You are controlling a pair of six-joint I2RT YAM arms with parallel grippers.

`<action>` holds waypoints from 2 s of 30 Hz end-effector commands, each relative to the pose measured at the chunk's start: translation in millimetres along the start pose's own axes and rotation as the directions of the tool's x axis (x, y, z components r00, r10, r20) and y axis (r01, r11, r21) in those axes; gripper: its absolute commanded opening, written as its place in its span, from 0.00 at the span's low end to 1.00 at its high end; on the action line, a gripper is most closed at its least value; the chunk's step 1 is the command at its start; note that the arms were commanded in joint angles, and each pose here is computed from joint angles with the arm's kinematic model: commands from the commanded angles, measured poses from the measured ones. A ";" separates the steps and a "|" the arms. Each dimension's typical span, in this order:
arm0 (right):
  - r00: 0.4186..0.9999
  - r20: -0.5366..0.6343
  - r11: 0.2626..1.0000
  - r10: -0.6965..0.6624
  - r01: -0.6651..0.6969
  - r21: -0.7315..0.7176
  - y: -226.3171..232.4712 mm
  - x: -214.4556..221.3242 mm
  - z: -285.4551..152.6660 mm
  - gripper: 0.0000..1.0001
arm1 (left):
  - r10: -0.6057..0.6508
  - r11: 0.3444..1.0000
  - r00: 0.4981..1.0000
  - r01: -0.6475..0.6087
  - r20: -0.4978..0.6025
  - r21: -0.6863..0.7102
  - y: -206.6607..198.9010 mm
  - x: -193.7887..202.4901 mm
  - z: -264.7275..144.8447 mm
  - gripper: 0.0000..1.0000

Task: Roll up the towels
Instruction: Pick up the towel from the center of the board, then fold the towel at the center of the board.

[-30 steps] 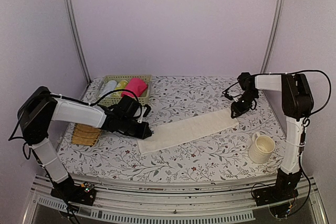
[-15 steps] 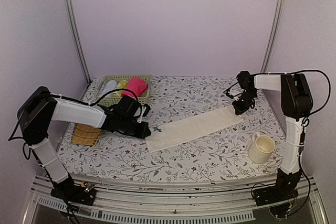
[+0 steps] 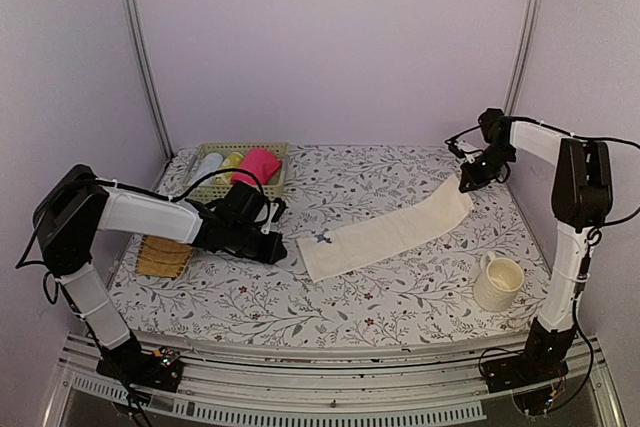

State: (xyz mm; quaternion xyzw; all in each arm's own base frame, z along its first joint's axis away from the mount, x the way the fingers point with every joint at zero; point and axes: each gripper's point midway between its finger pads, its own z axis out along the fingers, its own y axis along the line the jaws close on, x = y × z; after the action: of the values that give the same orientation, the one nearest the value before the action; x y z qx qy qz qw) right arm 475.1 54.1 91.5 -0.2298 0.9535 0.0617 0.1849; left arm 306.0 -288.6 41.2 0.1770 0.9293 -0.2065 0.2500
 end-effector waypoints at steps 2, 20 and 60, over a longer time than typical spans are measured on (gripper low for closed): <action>0.998 0.039 0.946 0.044 -0.029 -0.322 62.6 -4.0 -23.5 0.02 | 0.025 1.000 1.000 -0.025 0.005 0.006 -6.0 -4.2 -0.8 0.13; 0.996 0.062 0.581 -0.066 0.089 -0.809 229.6 -12.8 -34.2 0.03 | -0.001 1.000 0.999 0.001 -0.054 0.007 0.5 16.7 15.0 0.13; 0.996 -0.031 0.589 -0.080 0.022 -0.808 389.2 -32.8 36.9 0.03 | -0.073 0.990 0.995 0.082 -0.074 0.116 -11.6 33.1 32.3 0.13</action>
State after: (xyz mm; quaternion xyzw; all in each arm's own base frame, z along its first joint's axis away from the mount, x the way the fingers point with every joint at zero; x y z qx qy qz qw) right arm 340.1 403.8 72.3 -0.3141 0.8266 0.4662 0.0257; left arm 294.2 -305.2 13.4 0.1613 0.9264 -0.2644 0.2143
